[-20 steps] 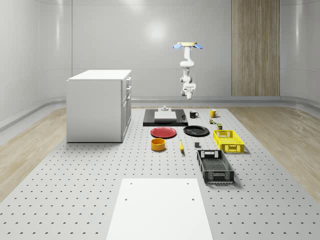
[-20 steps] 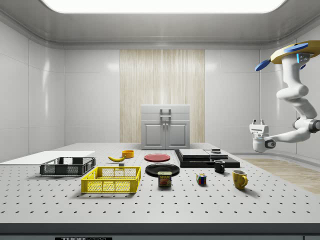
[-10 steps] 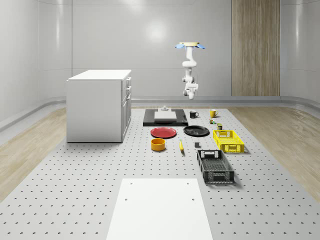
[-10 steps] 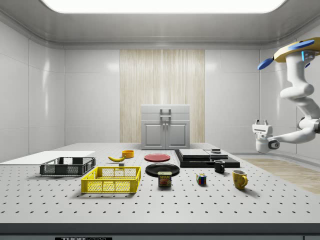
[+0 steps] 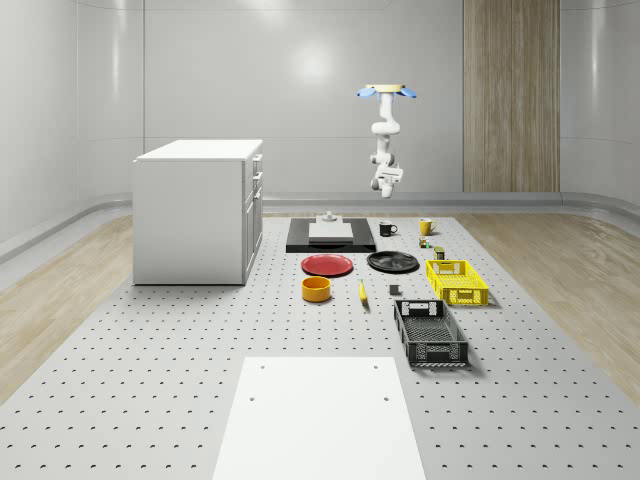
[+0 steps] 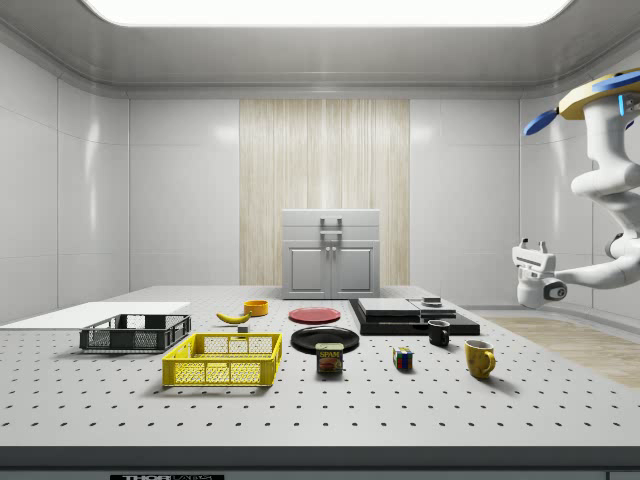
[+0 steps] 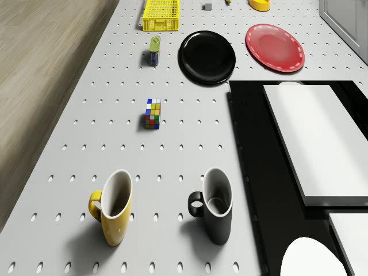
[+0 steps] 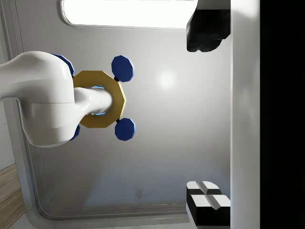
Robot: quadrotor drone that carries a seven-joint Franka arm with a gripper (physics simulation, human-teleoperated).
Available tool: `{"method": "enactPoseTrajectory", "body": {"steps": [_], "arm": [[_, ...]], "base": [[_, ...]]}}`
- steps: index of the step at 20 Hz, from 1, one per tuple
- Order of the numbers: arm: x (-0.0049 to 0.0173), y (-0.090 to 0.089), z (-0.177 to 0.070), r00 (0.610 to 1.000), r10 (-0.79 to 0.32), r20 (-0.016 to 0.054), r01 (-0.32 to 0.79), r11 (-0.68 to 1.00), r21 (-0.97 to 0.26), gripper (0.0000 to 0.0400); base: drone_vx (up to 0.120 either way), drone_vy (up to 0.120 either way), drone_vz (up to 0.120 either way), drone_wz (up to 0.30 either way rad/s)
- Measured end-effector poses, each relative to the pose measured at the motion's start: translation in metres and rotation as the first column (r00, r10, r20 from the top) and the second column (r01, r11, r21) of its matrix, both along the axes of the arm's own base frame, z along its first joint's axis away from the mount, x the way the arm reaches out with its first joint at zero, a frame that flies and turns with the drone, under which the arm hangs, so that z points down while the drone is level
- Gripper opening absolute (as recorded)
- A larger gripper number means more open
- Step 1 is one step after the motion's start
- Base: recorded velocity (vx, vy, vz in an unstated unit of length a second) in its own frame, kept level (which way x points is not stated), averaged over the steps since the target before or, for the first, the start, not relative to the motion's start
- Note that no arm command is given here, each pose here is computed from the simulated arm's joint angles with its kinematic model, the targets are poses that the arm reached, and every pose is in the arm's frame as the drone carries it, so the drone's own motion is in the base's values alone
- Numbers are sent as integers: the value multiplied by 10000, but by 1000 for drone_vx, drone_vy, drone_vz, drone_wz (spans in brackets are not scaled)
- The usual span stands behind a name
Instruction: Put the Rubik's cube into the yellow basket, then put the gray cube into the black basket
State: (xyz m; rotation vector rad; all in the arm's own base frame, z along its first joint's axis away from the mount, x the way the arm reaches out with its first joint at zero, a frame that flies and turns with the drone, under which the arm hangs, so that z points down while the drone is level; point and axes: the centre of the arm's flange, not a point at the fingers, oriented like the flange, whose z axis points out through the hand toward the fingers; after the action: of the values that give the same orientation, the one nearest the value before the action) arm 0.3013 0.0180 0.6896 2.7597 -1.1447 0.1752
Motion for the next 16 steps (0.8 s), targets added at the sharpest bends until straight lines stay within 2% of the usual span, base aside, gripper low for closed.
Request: {"method": "enactPoseTrajectory", "body": {"steps": [5, 9, 11, 13, 15, 16], "arm": [[-1, 225, -71, 10000, -66, 41, 73, 9719, -2354, 400], [3, 529, -287, 9998, -159, 100, 188, 8173, -5760, 400], [10, 688, -507, 9996, -216, 155, 257, 6317, -7748, 400], [19, 792, -811, 9994, -267, 235, 314, 3527, -9352, 400], [31, 791, -1153, 9990, -296, 334, 339, 136, -9993, 400], [36, 747, -1316, 9988, -298, 386, 335, -1559, -9872, 400]], "base": [[0, 120, 0, 0], [0, 120, 0, 0], [0, 120, 0, 0], [40, 120, 0, 0], [120, 120, 0, 0], [120, 120, 0, 0]]}}
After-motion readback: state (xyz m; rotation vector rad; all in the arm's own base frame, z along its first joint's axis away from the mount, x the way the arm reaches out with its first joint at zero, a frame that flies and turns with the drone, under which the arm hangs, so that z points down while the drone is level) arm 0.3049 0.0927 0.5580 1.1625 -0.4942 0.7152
